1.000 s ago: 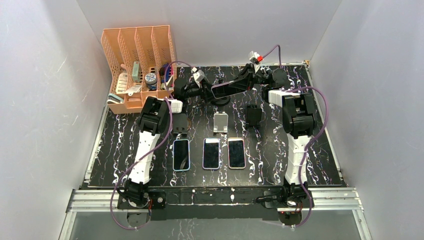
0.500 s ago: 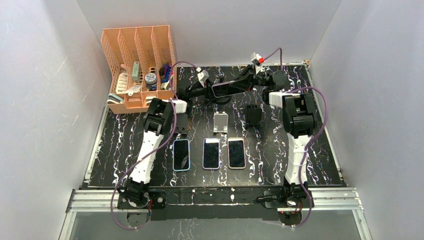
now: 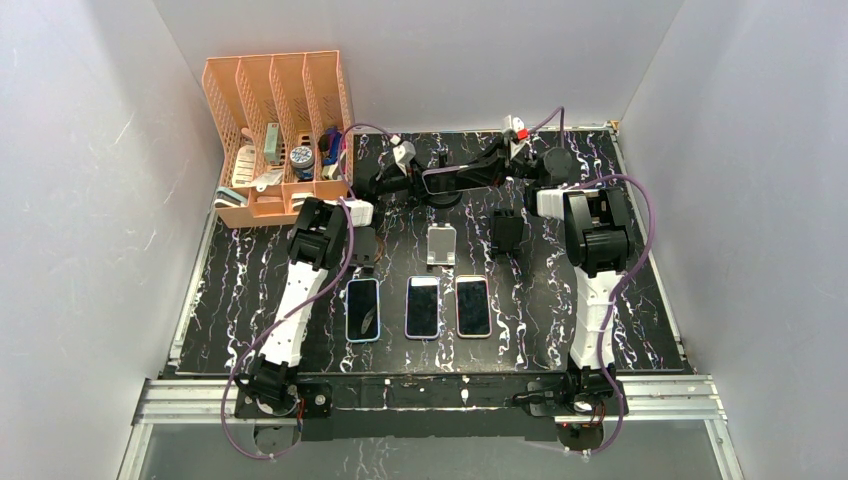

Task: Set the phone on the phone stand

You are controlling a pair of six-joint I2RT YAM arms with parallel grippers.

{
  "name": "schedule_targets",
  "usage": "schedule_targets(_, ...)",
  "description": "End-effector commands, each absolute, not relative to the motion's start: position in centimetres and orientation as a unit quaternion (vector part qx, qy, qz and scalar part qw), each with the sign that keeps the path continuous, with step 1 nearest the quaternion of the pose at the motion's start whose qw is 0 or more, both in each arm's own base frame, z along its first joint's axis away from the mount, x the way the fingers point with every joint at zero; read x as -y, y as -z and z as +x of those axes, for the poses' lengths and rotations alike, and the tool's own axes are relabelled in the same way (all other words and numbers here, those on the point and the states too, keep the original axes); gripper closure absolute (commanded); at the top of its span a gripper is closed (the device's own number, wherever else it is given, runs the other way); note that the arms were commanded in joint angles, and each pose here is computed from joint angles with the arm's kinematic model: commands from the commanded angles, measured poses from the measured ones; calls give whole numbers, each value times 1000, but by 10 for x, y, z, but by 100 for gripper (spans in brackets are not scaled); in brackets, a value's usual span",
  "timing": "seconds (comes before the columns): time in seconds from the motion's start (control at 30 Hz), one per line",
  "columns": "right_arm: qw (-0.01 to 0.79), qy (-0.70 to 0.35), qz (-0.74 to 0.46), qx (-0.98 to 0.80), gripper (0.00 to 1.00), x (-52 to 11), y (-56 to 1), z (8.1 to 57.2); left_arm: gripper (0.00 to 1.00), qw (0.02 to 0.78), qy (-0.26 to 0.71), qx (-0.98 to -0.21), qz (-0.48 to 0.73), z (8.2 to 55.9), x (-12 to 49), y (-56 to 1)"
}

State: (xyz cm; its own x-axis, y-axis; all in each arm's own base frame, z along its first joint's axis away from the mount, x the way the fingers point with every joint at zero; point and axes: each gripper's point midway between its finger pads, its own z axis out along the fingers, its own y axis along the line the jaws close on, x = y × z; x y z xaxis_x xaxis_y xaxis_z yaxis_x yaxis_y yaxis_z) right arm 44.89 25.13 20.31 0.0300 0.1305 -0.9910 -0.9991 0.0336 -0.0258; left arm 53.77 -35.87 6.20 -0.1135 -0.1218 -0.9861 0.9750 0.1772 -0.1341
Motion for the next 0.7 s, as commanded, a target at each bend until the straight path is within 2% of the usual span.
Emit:
schedule_targets(0.0, 680, -388, -526, -331, 99, -243, -236, 451, 100, 491, 540, -539, 420, 515, 363, -41)
schedule_targets(0.67, 643, -415, -533, -361, 99, -244, -188, 452, 100, 486, 561, -532, 406, 512, 356, -51)
